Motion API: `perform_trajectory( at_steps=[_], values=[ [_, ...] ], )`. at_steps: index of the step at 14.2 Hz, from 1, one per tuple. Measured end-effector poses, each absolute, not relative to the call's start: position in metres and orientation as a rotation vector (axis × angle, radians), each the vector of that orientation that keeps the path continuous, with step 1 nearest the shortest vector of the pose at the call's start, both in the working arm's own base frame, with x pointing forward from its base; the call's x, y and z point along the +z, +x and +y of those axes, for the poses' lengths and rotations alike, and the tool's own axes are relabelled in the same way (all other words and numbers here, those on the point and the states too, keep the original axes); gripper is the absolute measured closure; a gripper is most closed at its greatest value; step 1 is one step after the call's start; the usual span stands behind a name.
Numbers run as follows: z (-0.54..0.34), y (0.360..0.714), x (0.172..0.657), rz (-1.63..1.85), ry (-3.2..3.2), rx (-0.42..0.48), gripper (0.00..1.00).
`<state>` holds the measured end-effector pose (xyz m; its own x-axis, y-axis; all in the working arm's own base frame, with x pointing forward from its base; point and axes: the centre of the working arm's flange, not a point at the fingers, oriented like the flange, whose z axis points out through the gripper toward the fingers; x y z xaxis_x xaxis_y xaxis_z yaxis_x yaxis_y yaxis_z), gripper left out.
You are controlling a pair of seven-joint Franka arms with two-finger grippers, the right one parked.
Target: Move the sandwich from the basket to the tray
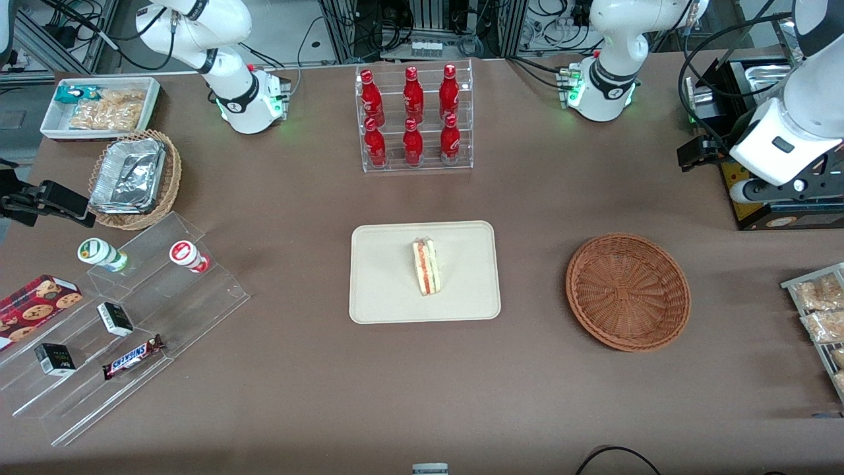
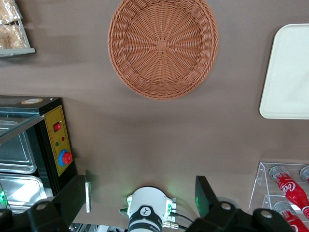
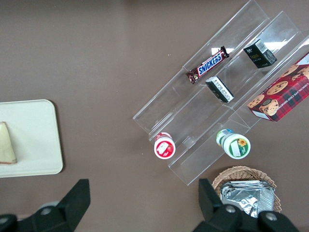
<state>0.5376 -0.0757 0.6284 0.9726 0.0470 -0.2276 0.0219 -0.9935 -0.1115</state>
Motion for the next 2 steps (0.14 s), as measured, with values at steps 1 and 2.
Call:
perform_trajectory(
  at_steps=[1, 2],
  values=[
    [-0.0768, 0.5377, 0.6284, -0.068, -3.011, 0.347, 0.00],
    [-0.0783, 0.5379, 0.6286, -0.073, -3.012, 0.342, 0.00]
  ],
)
